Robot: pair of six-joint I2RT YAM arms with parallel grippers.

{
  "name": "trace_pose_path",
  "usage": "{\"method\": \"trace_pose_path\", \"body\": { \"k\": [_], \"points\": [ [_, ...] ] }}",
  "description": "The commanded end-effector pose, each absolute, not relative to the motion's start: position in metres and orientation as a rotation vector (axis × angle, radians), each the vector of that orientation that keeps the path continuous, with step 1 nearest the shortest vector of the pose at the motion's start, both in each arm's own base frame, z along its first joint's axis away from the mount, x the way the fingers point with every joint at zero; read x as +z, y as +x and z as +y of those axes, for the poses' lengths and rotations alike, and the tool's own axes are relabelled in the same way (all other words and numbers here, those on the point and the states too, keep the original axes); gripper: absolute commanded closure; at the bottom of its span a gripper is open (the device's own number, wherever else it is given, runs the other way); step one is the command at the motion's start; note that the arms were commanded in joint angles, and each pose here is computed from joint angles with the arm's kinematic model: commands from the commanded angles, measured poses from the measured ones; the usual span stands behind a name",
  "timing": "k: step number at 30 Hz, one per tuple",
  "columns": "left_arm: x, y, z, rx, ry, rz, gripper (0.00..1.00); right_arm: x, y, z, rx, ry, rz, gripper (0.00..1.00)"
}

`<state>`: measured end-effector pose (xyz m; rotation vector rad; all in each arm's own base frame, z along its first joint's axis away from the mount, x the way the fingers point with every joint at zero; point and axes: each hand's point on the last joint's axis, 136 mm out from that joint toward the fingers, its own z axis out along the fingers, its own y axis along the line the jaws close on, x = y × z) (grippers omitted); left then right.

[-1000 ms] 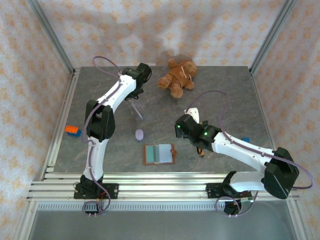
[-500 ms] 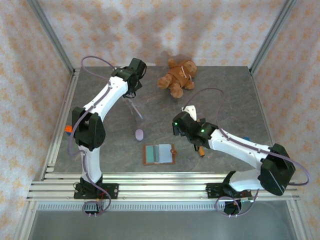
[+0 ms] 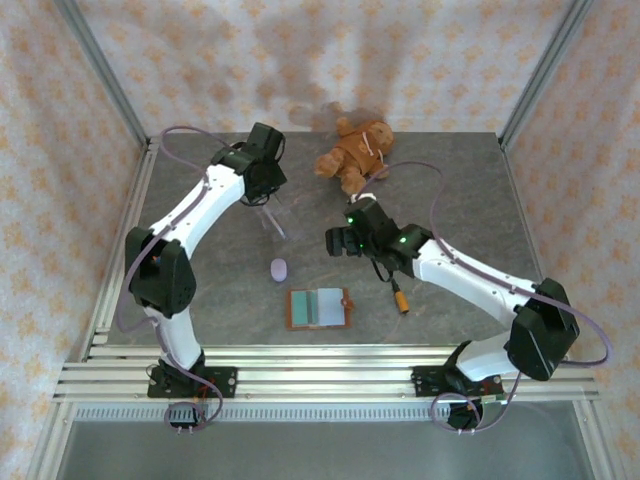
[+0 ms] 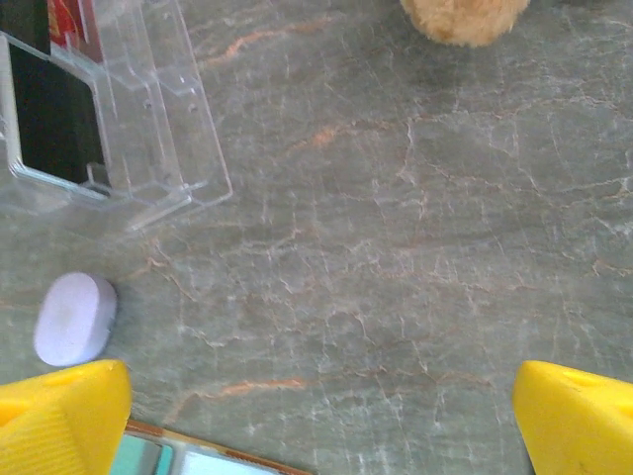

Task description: Put the credit cards into the card holder

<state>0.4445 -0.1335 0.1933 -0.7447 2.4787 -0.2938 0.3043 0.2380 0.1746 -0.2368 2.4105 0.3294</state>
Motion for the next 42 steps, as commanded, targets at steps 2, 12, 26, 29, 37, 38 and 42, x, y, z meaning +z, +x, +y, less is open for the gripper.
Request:
{"method": "trace_pose_path", "body": {
  "k": [2,12,26,29,37,38,42],
  "points": [
    [0.220,0.429,-0.169,-0.544,-0.527,2.483,1.00,0.184,0.299,0.242,0.449,-0.221,2.457,0.01],
    [0.244,0.371,-0.220,-0.900,-0.217,2.451,1.00,0.202,0.285,0.261,0.959,-0.060,2.455,0.00],
    [0.284,0.329,-0.270,-1.320,-0.016,2.302,1.00,0.258,0.296,0.257,1.588,0.181,2.137,0.28],
    [0.285,0.327,-0.273,-1.343,-0.012,2.303,1.00,0.267,0.293,0.259,1.626,0.157,2.109,0.35],
    [0.293,0.323,-0.282,-1.429,0.029,2.270,1.00,0.272,0.292,0.261,1.642,0.118,2.085,0.51],
    [0.293,0.322,-0.282,-1.434,0.032,2.272,1.00,0.271,0.292,0.261,1.643,0.117,2.086,0.52],
    [0.294,0.320,-0.284,-1.462,0.027,2.269,1.00,0.270,0.290,0.260,1.640,0.117,2.085,0.52]
  ]
}}
